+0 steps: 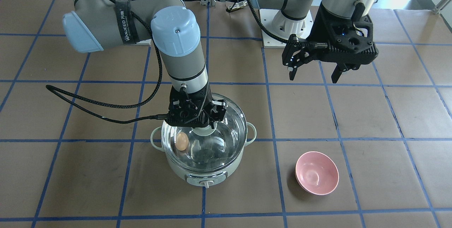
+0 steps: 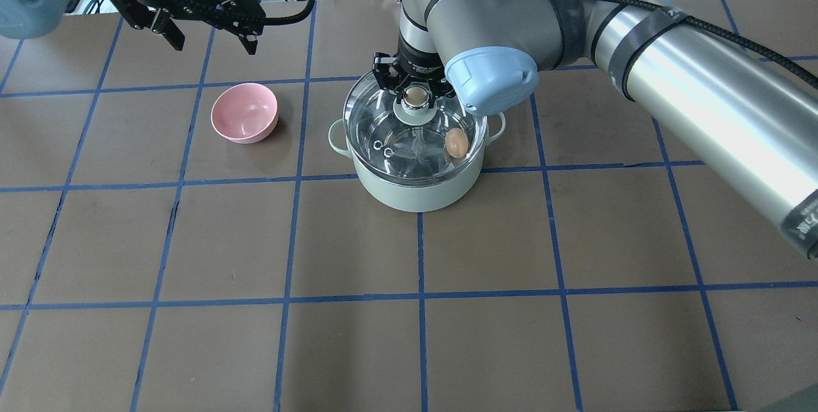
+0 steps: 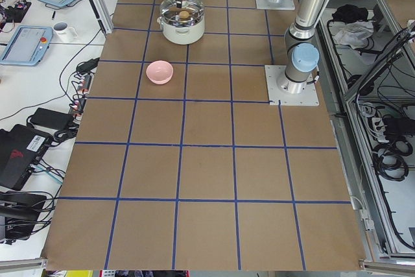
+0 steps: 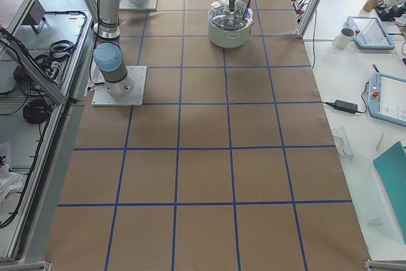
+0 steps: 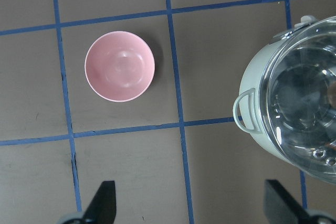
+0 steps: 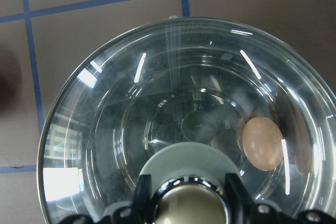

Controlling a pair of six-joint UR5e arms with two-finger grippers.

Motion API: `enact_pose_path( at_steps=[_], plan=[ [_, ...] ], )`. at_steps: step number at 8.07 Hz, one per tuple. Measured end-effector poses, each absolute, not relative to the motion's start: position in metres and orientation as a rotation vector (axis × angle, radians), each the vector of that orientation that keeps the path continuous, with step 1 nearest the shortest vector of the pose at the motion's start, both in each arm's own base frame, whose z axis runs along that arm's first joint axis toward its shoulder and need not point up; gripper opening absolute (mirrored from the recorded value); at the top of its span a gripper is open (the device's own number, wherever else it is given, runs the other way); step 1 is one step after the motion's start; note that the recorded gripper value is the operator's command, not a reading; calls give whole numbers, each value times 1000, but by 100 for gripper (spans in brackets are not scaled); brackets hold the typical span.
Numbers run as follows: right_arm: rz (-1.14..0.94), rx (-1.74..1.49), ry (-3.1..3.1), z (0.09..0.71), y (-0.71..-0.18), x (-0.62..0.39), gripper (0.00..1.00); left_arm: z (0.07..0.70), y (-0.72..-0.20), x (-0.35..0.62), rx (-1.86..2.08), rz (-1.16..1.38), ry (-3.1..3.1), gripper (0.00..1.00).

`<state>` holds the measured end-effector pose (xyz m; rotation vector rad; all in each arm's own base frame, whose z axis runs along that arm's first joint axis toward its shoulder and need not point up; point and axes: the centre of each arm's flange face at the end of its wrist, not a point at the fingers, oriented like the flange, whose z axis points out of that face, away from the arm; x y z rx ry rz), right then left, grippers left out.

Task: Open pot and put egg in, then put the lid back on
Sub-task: 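Move the held glass lid over the pot with the right gripper and lower it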

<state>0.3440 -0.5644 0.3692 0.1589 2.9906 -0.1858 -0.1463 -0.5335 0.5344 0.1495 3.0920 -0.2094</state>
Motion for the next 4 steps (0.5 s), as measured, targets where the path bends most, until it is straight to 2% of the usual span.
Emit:
enact_pose_path(
  at_steps=[3,4],
  plan=[
    [-172,151,2997,361,-562,343,0,534,-533,-146,149,-207,3091,100],
    [-173,151,2997,360,-561,343,3,534,-533,-146,149,-207,3090,100]
  ],
)
